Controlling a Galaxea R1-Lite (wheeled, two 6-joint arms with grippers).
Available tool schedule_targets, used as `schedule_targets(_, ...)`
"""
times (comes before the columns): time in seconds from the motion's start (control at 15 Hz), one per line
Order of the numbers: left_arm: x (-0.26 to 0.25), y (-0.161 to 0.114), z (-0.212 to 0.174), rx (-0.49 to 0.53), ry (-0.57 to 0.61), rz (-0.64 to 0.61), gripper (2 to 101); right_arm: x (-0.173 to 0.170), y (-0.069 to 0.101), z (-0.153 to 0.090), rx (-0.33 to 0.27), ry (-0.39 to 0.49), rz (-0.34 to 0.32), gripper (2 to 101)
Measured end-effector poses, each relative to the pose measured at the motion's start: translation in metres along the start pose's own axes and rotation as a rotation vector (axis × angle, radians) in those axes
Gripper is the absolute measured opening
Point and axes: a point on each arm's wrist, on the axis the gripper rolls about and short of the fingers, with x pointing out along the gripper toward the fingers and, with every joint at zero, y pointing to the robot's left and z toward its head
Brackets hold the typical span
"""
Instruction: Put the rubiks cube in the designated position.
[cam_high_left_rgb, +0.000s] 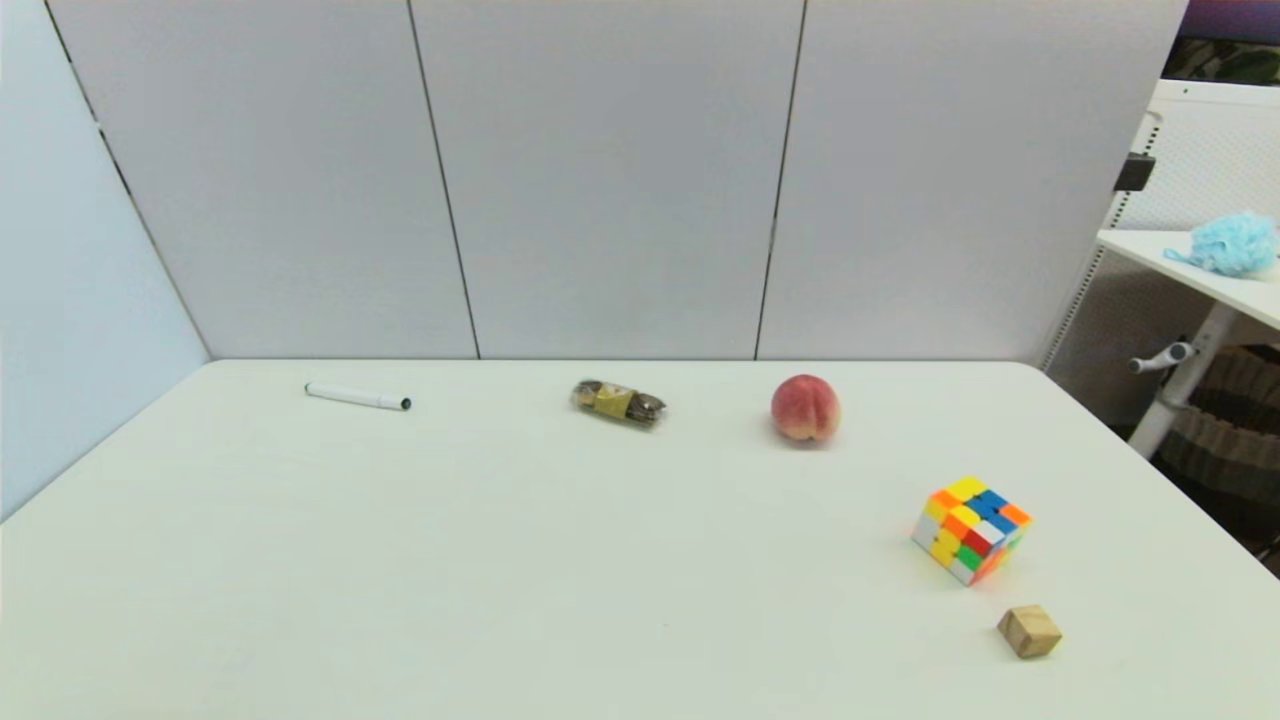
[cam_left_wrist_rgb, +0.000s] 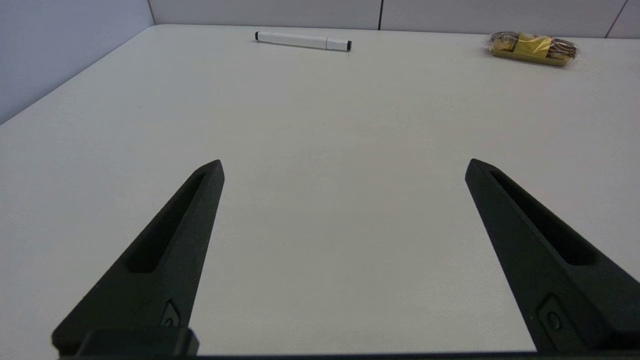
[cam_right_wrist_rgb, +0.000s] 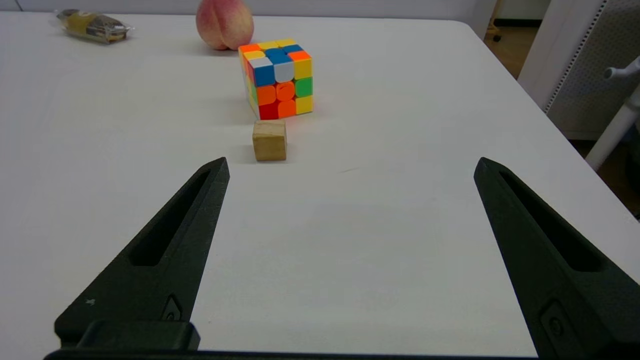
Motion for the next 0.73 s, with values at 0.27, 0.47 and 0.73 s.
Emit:
schedule_targets(0.27,0.0,0.0,0.0,0.0,0.0,0.0,97.8,0.0001,-0.0002,-0.0005,0.014,0.002,-0.01,97.1)
schedule_targets(0.47,0.0,0.0,0.0,0.0,0.0,0.0,97.8,0.0002,-0.0006,-0.0006,0.026,0.002,-0.025,97.1)
schedule_targets(0.73,0.0,0.0,0.0,0.0,0.0,0.0,97.8,0.0002,-0.0006,-0.0005,0.026,0.001,-0.025,97.1)
